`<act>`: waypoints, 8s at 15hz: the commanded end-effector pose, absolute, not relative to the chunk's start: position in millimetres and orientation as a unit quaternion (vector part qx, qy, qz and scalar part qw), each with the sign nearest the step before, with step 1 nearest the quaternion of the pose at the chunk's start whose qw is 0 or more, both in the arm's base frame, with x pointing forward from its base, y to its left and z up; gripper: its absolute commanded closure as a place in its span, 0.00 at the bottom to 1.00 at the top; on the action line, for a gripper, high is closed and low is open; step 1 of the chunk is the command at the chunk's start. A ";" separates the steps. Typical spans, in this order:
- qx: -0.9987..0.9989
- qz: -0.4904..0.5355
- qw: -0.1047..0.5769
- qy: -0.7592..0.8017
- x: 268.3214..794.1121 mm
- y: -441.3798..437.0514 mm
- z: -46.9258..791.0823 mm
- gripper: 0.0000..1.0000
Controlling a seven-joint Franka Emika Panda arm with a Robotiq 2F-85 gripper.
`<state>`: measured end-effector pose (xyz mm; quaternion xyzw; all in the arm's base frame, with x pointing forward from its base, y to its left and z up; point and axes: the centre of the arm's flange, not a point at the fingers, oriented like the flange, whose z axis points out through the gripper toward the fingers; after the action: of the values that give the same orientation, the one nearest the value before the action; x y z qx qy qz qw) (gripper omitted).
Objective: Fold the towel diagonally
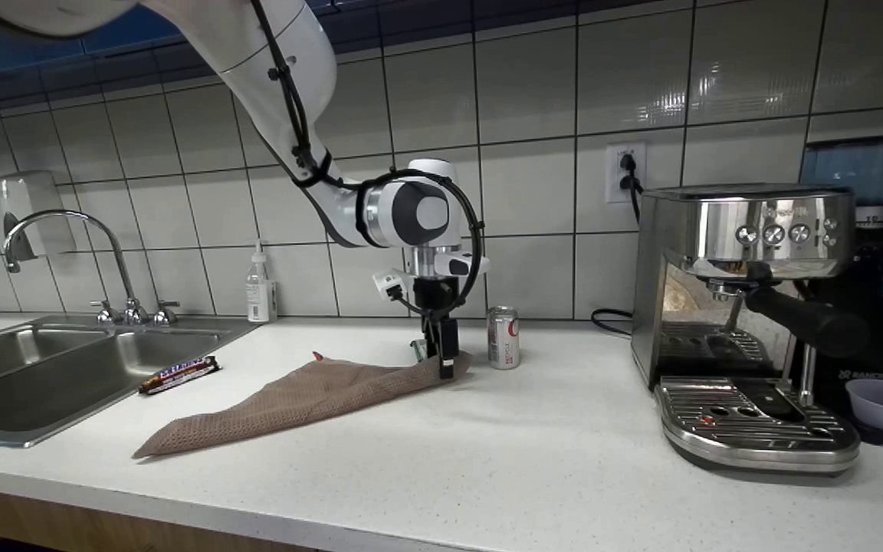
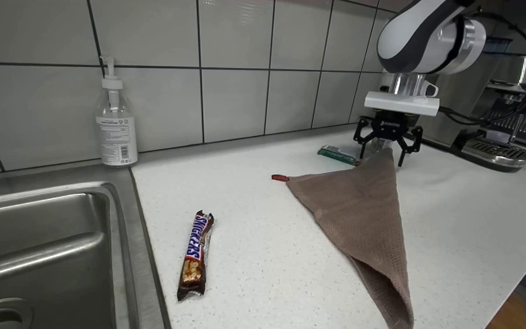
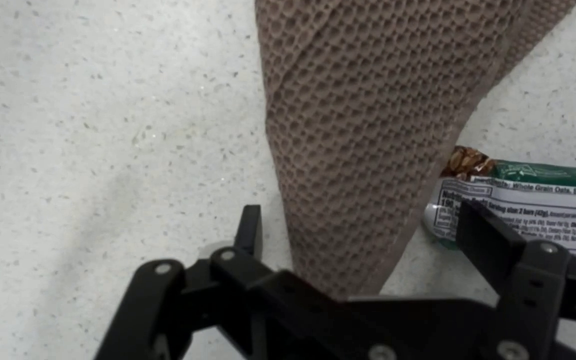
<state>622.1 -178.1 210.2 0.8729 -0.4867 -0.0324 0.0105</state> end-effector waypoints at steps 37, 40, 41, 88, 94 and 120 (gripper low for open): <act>0.858 -0.015 0.013 -0.513 620.8 -210.9 233.7 0.99; 0.861 -0.009 0.012 -0.508 619.1 -204.9 243.0 0.99; 0.863 -0.007 0.011 -0.505 618.4 -200.5 247.8 0.99; 0.955 -0.063 -0.030 -0.288 455.4 49.8 301.4 0.99; 0.962 -0.076 -0.015 -0.262 436.8 72.1 296.2 0.99; 0.977 -0.068 0.078 -0.186 427.6 133.2 298.2 0.99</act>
<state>429.8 122.4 283.8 0.9777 -0.1873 -0.0726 0.0614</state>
